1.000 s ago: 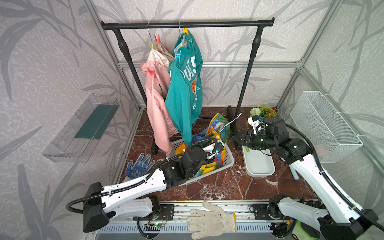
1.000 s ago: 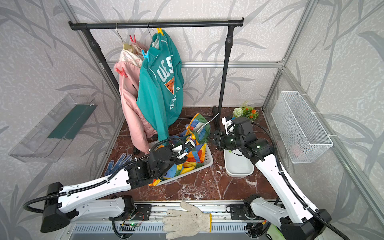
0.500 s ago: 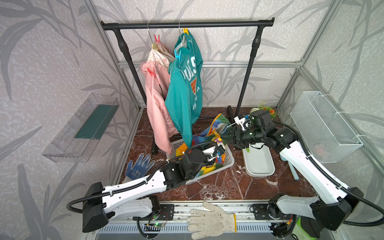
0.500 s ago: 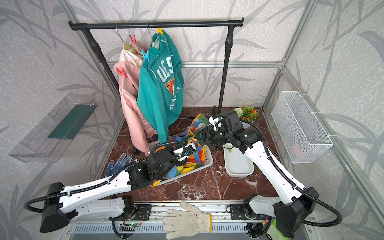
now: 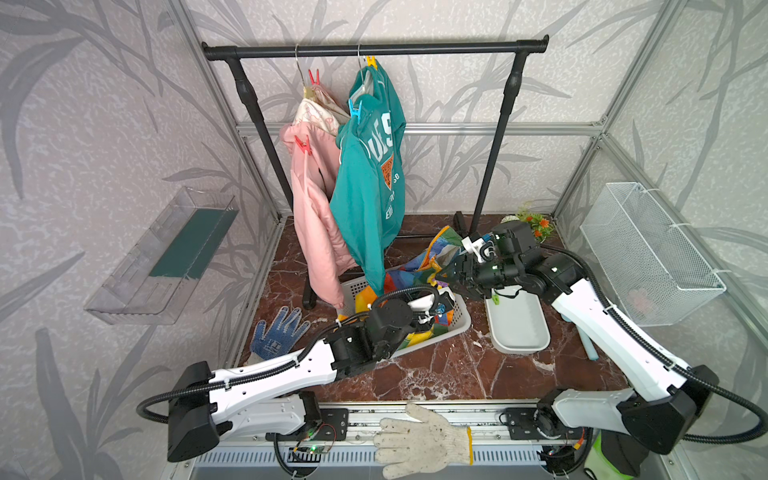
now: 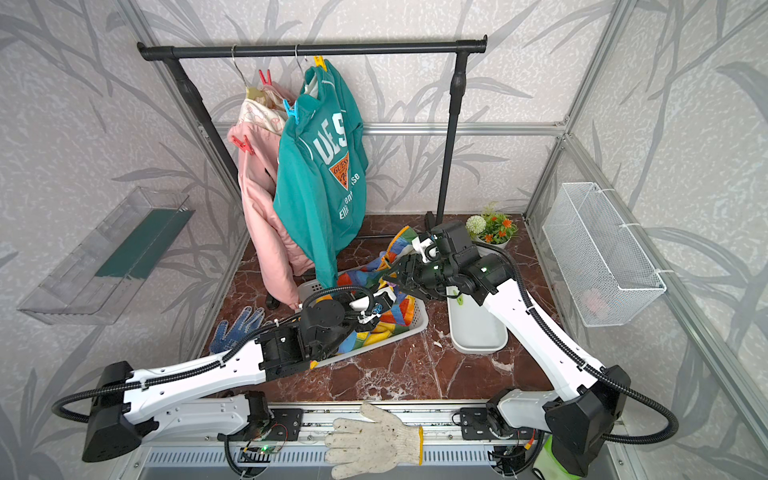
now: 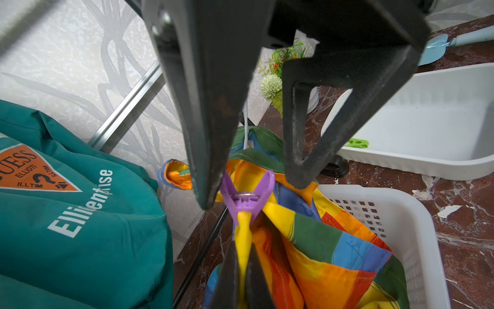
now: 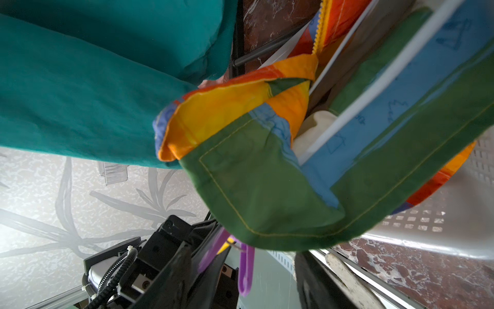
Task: Remove the clothespins securing jackets to the hanger
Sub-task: Remove the clothespin from the hanger.
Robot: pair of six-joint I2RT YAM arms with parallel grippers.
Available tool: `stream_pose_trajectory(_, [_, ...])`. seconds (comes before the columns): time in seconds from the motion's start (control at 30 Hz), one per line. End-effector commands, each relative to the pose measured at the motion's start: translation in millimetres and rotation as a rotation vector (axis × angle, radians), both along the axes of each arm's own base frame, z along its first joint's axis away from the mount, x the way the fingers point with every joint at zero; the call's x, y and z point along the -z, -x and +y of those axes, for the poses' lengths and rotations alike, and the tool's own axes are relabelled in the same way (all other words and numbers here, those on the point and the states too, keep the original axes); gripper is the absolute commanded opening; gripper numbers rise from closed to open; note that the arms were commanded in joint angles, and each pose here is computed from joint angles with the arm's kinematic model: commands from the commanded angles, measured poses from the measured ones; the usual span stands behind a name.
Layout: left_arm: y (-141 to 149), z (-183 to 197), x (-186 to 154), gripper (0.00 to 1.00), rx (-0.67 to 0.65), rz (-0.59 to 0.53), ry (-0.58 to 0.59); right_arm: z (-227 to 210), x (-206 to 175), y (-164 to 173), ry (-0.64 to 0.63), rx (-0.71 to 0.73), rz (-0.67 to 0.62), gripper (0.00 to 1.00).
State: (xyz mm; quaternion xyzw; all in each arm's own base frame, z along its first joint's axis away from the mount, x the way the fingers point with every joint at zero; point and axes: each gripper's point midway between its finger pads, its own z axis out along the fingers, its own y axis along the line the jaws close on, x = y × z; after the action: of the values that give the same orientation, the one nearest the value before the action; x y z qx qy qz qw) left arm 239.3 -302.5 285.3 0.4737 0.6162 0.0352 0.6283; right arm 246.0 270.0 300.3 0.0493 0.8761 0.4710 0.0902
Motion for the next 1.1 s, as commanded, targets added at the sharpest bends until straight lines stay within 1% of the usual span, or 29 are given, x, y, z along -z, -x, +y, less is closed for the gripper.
stream_pose_trajectory(0.0, [1.4, -9.0, -15.0, 0.0, 0.029, -0.048, 0.043, 7.3, -10.4, -1.4, -0.036, -0.004, -0.002, 0.61])
stream_pose_trajectory(0.1, [1.0, -10.5, -12.3, 0.0, 0.025, -0.054, 0.022, 7.3, -9.5, -2.1, -0.025, -0.003, 0.0, 0.59])
stream_pose_trajectory(0.53, [-0.6, -10.2, -9.0, 0.0, 0.008, -0.066, 0.0, 3.0, -6.4, -0.5, 0.001, 0.011, 0.017, 0.41])
stream_pose_trajectory(0.73, [-3.2, -9.4, -4.8, 0.0, -0.007, -0.067, -0.022, 0.7, -5.1, 0.8, 0.009, 0.019, 0.022, 0.36])
stream_pose_trajectory(1.07, [-2.6, -6.5, -5.2, 0.0, -0.012, -0.075, -0.021, -2.1, 1.5, 2.8, 0.033, 0.02, 0.033, 0.29])
